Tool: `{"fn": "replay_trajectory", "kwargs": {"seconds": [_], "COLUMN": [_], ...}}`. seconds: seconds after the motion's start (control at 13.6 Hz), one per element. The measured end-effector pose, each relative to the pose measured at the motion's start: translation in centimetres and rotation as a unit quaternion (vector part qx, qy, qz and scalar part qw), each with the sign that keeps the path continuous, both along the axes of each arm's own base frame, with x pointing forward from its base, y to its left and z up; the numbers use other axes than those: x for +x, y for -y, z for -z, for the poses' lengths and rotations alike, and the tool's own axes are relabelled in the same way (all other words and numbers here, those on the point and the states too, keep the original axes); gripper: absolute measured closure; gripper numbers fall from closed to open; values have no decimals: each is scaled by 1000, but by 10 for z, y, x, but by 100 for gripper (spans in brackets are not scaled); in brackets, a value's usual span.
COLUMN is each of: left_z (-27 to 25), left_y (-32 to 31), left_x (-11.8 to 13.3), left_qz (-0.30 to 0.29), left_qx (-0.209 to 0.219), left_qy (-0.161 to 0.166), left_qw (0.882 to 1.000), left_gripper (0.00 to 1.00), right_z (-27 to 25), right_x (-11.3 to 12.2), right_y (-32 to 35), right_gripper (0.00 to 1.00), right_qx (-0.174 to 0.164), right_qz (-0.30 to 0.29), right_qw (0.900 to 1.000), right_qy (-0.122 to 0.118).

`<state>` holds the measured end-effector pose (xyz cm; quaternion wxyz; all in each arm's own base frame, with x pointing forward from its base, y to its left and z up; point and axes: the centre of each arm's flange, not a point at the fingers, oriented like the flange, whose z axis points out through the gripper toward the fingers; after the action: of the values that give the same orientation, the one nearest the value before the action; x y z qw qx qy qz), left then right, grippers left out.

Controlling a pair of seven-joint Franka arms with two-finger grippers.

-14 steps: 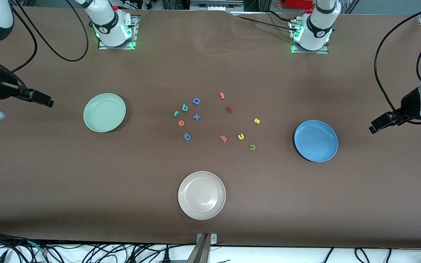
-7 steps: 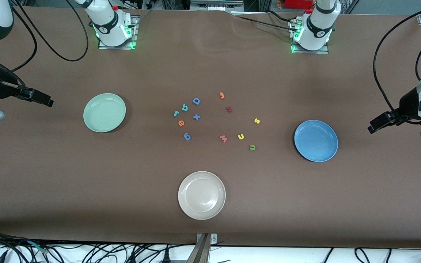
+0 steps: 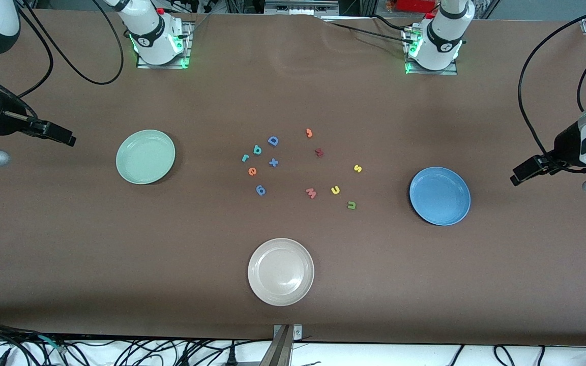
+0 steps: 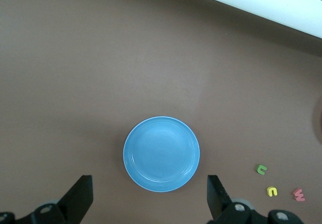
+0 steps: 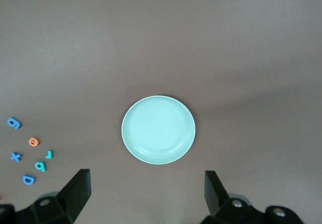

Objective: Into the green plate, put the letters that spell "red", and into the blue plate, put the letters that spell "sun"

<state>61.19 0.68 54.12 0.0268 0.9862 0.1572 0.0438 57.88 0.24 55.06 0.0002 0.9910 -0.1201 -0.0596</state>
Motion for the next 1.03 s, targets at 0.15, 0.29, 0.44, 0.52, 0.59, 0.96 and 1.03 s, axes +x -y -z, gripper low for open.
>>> {"fn": "replay_trajectory", "kwargs": {"seconds": [0.15,0.29,0.44,0.52,0.59,0.96,1.03], "left_z": [0,0,0,0,0,0,0], "left_y": [0,0,0,0,0,0,0], "left_x": [0,0,0,0,0,0,0], "left_qz": [0,0,0,0,0,0,0], "left_qx": [0,0,0,0,0,0,0], "left_qy": [0,0,0,0,0,0,0], "left_qw": [1000,1000,1000,1000,1000,1000,1000], "left_gripper": [0,0,0,0,0,0,0], "right_z": [3,6,11,14,17,42,50], "right_x": [0,-1,-2,-3,-3,-3,-4], "right_y": [0,-2,-11,-17,-24,-79,-92], "right_gripper": [0,0,0,0,0,0,0], "right_qx": [0,0,0,0,-1,-7,-8], "right_qz": [0,-2,-7,-5,0,34,44], "right_qw": [1000,1000,1000,1000,1000,999,999], "right_qy": [-2,-5,-11,-14,-16,-22,-24]}}
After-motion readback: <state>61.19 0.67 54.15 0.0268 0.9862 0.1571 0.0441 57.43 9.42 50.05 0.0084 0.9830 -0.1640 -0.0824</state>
